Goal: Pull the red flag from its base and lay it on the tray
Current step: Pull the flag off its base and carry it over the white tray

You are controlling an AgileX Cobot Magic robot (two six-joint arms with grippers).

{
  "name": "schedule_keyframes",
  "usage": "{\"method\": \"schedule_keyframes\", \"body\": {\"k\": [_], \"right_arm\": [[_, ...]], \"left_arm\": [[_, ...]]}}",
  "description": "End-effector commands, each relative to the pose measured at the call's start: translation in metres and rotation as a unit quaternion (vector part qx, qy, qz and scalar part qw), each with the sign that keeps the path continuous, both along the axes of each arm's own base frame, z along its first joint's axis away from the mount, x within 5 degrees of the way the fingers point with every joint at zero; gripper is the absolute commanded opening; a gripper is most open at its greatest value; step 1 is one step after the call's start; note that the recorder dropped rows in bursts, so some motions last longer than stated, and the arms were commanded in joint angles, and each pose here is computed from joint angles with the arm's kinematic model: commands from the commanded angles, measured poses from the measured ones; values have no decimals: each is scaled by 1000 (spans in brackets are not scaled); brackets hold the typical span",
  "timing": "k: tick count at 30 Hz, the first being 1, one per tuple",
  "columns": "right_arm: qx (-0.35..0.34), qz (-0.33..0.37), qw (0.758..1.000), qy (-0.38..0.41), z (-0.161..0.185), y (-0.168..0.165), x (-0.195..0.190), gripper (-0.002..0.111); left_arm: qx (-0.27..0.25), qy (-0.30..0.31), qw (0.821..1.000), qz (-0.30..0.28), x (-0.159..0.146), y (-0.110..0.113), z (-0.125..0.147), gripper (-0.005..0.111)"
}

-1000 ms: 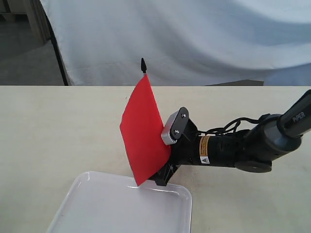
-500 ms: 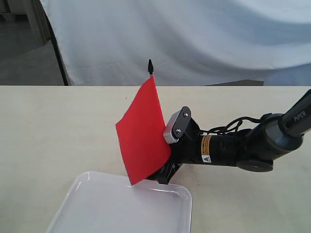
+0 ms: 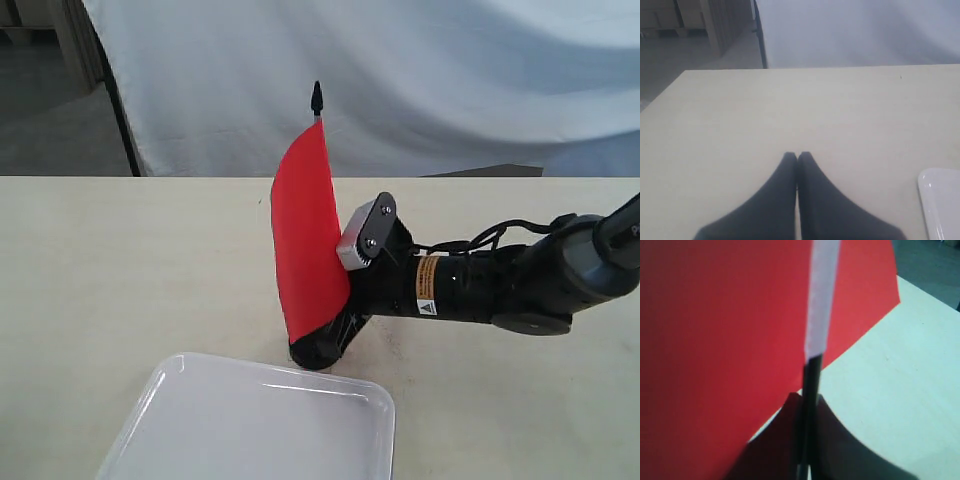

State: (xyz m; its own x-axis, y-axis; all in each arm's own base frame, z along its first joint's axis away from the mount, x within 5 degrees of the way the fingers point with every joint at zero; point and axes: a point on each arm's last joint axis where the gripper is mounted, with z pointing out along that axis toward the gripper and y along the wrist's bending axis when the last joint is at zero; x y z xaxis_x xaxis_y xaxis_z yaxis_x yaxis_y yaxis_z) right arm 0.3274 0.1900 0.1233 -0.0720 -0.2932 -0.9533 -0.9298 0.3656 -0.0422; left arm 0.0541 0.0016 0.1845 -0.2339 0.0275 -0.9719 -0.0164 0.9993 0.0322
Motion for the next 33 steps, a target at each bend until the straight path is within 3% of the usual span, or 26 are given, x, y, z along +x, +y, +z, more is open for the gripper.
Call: {"method": "schedule_keyframes", "body": {"k": [1,7,12,20,29,33], "right_arm": [[15,14,1000,-8,21,-1,-4,-1],[-25,12,1000,15,42,7,-14,-1],[-145,-13,989,13,48,37,-40,-1],[-352,-102,929,-54,36,73,-84,-1],[-489,-148,855,-87,33,64,-99,-1],[-529,-127,836,-69,26,60,-104,-1]], "left_arm": [[-1,-1,1000,-1,0,0,0,0],[-1,-1,1000,-1,0,0,0,0],[-1,-1,1000,-1,0,0,0,0],[-1,-1,1000,-1,0,0,0,0],[-1,-1,1000,-1,0,0,0,0],[-1,-1,1000,-1,0,0,0,0]]}}
